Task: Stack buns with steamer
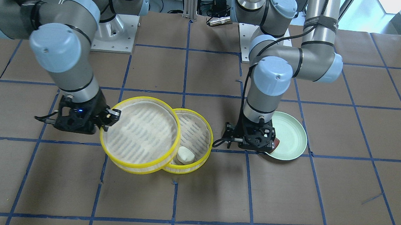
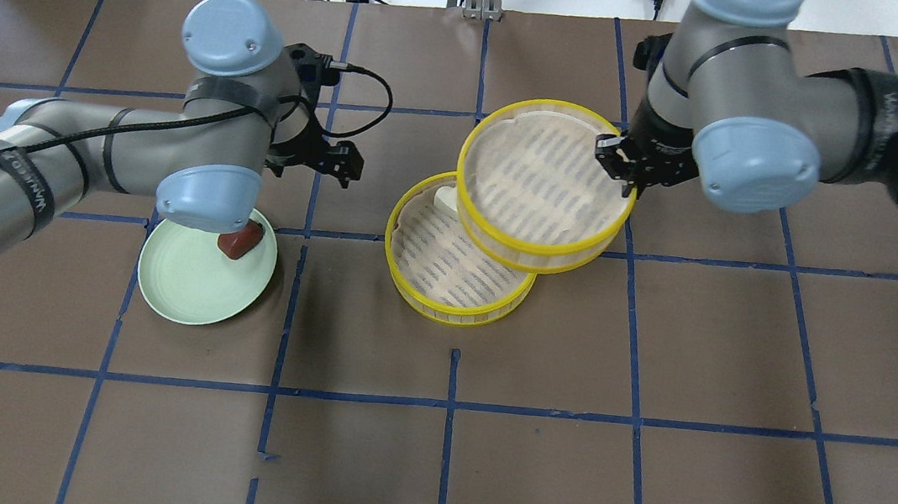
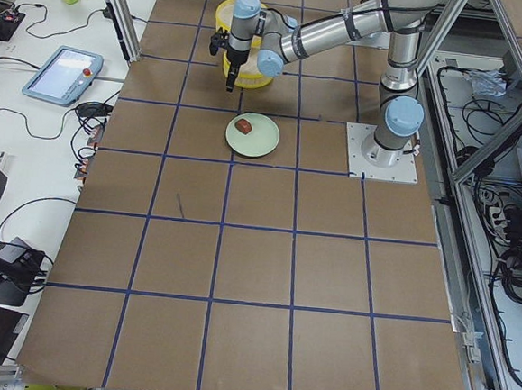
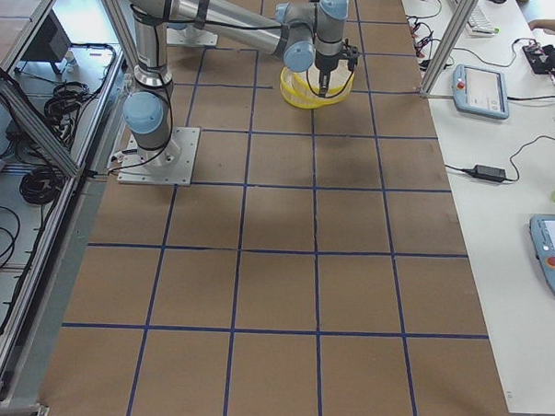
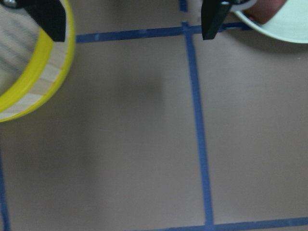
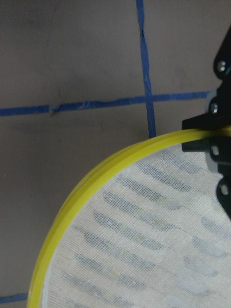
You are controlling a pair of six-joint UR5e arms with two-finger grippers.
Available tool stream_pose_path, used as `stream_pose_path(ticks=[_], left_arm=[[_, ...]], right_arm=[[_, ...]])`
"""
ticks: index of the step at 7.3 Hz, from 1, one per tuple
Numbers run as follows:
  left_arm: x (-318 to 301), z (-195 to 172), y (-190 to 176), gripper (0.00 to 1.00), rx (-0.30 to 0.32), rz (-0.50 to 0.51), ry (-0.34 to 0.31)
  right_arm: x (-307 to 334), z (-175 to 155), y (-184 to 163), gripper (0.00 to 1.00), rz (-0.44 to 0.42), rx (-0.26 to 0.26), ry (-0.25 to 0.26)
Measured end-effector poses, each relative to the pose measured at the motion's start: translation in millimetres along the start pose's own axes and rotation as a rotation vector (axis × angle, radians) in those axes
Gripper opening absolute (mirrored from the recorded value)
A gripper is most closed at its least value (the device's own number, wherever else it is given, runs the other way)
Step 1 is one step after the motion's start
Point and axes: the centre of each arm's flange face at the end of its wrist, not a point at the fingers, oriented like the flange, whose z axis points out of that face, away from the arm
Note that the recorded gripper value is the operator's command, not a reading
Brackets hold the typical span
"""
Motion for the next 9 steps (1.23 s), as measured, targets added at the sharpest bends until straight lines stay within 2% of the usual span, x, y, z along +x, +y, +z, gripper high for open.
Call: stream_pose_path(ticks=[2,3,4,5,6,7,9], left_arm=[[-64.4,23.1,23.8,0.98,-0.067,0.041,-0.006],[-79.2,33.1,31.6,0.93,-0.092,0.042,-0.005],[-87.2,40.2,35.8,0.8,-0.108,0.038,-0.002],[-89.5,47.4,39.2,0.59,-0.123,0.033,0.005],[-89.1,55.2,42.1,0.25,-0.137,0.03,0.018],[-88.1,60.3,43.8,0.02,-0.146,0.031,0.028],[-88.2,62.1,43.4,0.01,-0.147,0.034,0.032]], right_arm=[[-53.8,25.7,15.8,0.07,0.013,-0.002,0.009],[-62.7,31.4,20.1,0.06,0.008,-0.008,0.013],[-65.8,34.1,22.7,0.07,0.004,-0.014,0.016],[-66.8,36.5,25.2,0.07,0.002,-0.02,0.019],[-66.5,40.0,28.4,0.07,0.0,-0.029,0.022],[-65.7,44.2,32.2,0.07,-0.002,-0.037,0.025],[-65.6,46.6,36.7,0.08,-0.001,-0.04,0.027]])
